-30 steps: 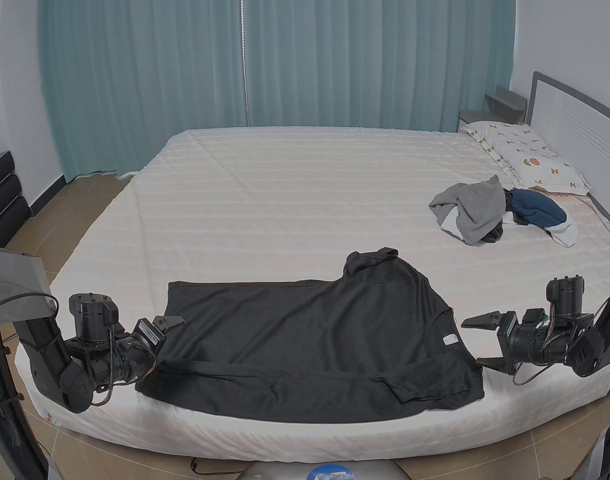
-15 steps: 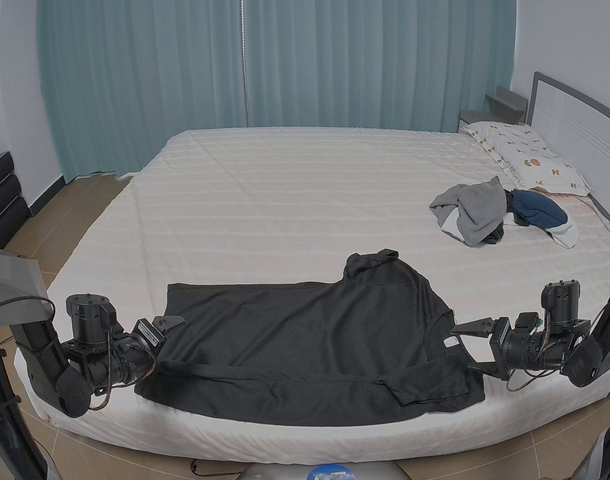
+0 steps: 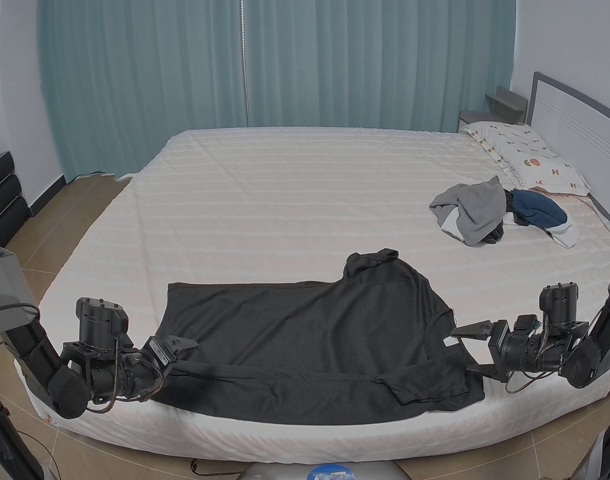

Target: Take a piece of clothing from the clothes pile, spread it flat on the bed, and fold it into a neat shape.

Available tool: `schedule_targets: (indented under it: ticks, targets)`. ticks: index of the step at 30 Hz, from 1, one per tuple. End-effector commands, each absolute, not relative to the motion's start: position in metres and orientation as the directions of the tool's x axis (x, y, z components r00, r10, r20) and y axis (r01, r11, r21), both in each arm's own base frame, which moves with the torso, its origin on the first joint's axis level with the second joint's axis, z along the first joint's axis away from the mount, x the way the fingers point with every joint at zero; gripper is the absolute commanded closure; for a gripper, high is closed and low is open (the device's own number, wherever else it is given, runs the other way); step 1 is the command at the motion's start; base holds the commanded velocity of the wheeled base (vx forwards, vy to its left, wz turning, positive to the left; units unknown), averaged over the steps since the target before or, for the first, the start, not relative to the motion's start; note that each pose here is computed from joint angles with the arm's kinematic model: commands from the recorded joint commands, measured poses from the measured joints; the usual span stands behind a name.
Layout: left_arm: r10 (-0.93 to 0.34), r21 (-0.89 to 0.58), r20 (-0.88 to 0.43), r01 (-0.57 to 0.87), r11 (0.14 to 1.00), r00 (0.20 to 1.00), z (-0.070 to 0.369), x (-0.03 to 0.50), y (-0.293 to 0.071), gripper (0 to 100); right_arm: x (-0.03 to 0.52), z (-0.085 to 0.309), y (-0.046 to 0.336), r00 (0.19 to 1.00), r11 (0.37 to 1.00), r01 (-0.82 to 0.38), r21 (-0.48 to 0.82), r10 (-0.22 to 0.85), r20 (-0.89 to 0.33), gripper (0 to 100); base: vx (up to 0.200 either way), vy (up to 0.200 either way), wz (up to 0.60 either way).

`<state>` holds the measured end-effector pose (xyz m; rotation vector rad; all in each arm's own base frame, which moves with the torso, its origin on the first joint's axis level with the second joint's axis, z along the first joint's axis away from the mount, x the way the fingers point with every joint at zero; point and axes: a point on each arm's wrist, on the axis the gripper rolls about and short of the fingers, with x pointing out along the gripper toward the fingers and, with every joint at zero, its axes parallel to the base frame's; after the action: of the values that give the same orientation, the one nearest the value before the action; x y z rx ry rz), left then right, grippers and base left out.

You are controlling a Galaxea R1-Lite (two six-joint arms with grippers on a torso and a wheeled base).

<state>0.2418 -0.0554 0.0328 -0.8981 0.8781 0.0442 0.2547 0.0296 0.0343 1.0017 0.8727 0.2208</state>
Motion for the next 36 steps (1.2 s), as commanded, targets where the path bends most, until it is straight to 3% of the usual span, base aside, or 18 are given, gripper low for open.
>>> schedule_targets:
  ticks: [1,7,18,24,30,36]
  targets:
    - [-0.279,-0.623,-0.711,-0.395,0.675,0.645,0.027,0.257,-0.063,0,0.255,0.035,0.03,0.654,0.549,0.213,0.808,0.534,-0.535,0,0.0,0.0,0.0]
    - [-0.223,-0.577,-0.738,-0.424,0.698,0.637,0.009,0.274,-0.064,0,0.254,0.036,0.03,0.657,0.549,0.209,0.81,0.535,-0.532,0,0.0,0.0,0.0]
    - [-0.131,-0.539,-0.708,-0.411,0.735,0.694,0.005,0.308,-0.06,0,0.255,0.037,0.027,0.667,0.547,0.211,0.81,0.525,-0.528,0,0.0,0.0,0.0]
    - [-0.093,-0.556,-0.672,-0.418,0.718,0.734,0.008,0.324,-0.056,0,0.256,0.036,0.025,0.67,0.546,0.214,0.81,0.521,-0.528,0,0.0,0.0,0.0]
    - [-0.07,-0.654,-0.568,-0.398,0.643,0.82,0.023,0.33,-0.043,0,0.257,0.034,0.025,0.668,0.546,0.22,0.809,0.52,-0.533,0,0.0,0.0,0.0]
    - [-0.05,-0.68,-0.53,-0.389,0.621,0.847,0.035,0.331,-0.03,0,0.257,0.034,0.022,0.677,0.547,0.228,0.806,0.506,-0.535,0,0.0,0.0,0.0]
